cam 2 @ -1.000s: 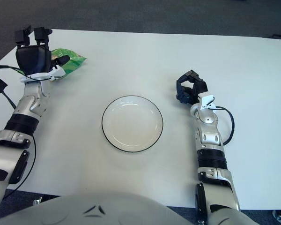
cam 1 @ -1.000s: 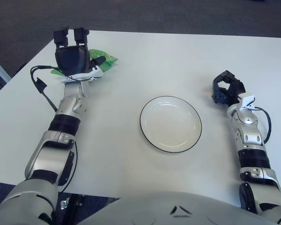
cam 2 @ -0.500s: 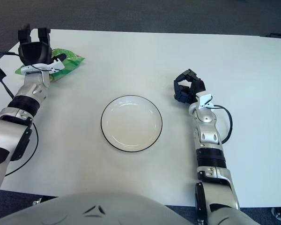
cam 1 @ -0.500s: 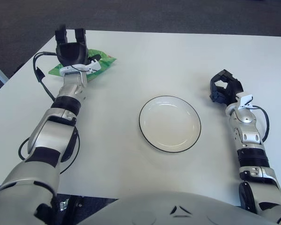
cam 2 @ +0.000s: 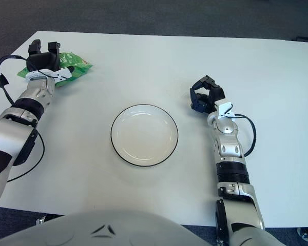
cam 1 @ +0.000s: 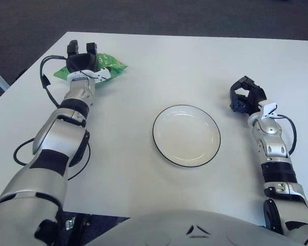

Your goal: Put the snack into the plate.

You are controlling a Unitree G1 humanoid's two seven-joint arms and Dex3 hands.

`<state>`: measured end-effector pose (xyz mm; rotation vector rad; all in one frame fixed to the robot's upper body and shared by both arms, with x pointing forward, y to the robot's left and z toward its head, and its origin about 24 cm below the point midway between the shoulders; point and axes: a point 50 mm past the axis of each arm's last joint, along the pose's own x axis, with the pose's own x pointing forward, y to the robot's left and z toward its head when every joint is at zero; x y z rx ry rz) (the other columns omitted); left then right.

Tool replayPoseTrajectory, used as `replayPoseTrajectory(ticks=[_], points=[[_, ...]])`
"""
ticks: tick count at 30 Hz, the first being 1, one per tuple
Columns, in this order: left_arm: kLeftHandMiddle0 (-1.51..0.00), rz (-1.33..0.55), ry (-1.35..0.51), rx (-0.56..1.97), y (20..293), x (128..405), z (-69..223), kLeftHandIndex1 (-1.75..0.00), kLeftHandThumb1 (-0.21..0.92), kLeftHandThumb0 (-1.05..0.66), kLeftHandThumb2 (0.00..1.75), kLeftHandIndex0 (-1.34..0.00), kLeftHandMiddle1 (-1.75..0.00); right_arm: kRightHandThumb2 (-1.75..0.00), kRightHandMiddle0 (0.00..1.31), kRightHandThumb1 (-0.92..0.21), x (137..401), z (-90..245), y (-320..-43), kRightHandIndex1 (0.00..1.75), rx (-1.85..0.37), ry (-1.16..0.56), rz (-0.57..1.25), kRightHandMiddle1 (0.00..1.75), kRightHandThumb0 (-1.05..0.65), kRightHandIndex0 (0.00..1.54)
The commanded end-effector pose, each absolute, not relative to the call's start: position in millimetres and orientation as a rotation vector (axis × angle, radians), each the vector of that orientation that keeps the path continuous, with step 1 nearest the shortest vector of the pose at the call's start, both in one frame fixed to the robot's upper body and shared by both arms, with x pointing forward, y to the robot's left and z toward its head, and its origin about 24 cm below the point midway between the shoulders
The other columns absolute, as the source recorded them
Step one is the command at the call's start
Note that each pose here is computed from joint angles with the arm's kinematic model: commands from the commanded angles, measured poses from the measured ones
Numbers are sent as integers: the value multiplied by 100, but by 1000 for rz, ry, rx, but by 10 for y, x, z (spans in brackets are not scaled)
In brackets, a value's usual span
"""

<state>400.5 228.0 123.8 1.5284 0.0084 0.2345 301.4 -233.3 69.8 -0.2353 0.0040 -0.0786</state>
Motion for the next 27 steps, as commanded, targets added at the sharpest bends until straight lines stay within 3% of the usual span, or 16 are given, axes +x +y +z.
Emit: replayPoseTrajectory(ticks=[1,11,23,26,27], points=[[0,193,71,1533,2264,4036,1254,-51,92,-105,98,0,-10,-102,43,-55,2851,293,-2311,175,-247,209,-49,175,-42,113],[0,168,151,1478,2266,4023,1176,-38,92,-105,101,0,-5,-103,44,-55,2845,302,-2305,175,-257,208,-50,175,-42,112],[-5,159,167,1409,2267,4001,1108,-51,92,-105,97,0,-7,-102,43,-55,2845,321,-2302,175,-281,215,-45,175,-41,111],[-12,153,176,1407,2276,3974,1034,-61,92,-104,97,0,-16,-102,43,-55,2847,321,-2303,175,-278,218,-41,175,-41,111],[-11,151,180,1409,2283,3961,1005,-65,92,-105,97,0,-33,-102,43,-55,2847,321,-2303,175,-276,218,-40,175,-41,110]])
